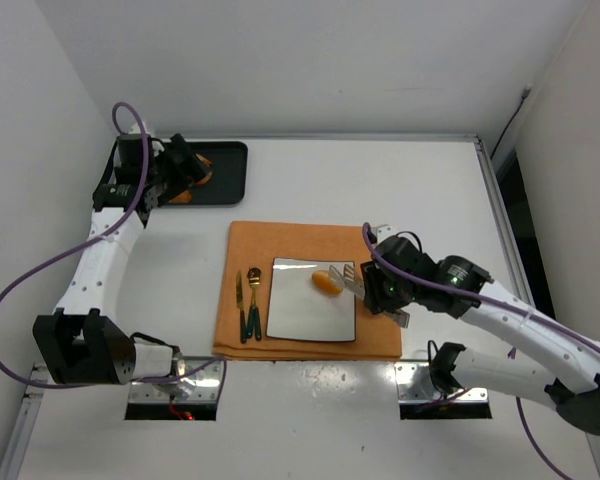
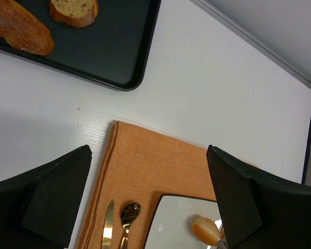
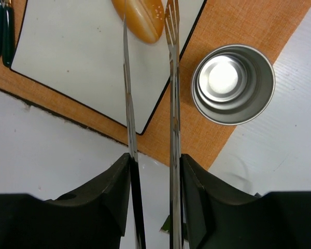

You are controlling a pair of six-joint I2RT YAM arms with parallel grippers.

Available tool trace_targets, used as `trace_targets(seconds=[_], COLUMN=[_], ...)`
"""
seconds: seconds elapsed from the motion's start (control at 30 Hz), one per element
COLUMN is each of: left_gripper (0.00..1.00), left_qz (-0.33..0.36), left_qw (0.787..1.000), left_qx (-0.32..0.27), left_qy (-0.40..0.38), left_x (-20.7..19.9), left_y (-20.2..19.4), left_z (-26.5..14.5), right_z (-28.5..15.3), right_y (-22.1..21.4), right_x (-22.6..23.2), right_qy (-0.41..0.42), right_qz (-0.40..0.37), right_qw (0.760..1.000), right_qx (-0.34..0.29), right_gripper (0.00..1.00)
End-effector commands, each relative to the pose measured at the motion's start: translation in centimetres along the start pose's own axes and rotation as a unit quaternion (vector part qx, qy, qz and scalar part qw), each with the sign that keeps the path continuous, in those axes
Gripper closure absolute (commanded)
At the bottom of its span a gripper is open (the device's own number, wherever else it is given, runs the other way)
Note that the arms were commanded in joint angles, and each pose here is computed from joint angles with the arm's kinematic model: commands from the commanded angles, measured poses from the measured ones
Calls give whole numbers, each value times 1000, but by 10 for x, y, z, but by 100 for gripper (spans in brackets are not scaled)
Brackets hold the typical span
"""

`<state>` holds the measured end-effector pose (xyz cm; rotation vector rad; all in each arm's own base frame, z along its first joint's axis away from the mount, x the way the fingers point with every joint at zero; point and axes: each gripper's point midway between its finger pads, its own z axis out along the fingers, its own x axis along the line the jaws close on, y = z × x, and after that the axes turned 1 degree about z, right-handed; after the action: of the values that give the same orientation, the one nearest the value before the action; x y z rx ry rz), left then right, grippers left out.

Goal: Place the bread

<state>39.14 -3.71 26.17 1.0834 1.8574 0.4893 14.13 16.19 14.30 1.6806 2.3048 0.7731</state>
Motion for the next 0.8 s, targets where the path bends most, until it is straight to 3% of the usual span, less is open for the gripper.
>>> trace_targets(seconds=[0.0, 0.37, 0.63, 0.77], left_gripper=[0, 0, 0, 0], left_qz=[-1, 2, 2, 2], left_qw=[1000, 1000, 1000, 1000], left_qx=[-7, -4, -4, -1], left_qy=[-16, -19, -19, -23], left_x=[-8, -10, -10, -12], left_y=[3, 1, 1, 0], left_z=[3, 7, 7, 6], right_z=[-12, -20, 12, 27], right_y=[23, 114, 221, 265], right_x=[-1, -11, -28, -62], right_qy=[-15, -103, -239, -276], right_qz=[-1, 11, -21, -10], right_qw=[999, 981, 938, 922], right_qx=[-38, -165, -250, -270], right_gripper=[58, 55, 54, 54])
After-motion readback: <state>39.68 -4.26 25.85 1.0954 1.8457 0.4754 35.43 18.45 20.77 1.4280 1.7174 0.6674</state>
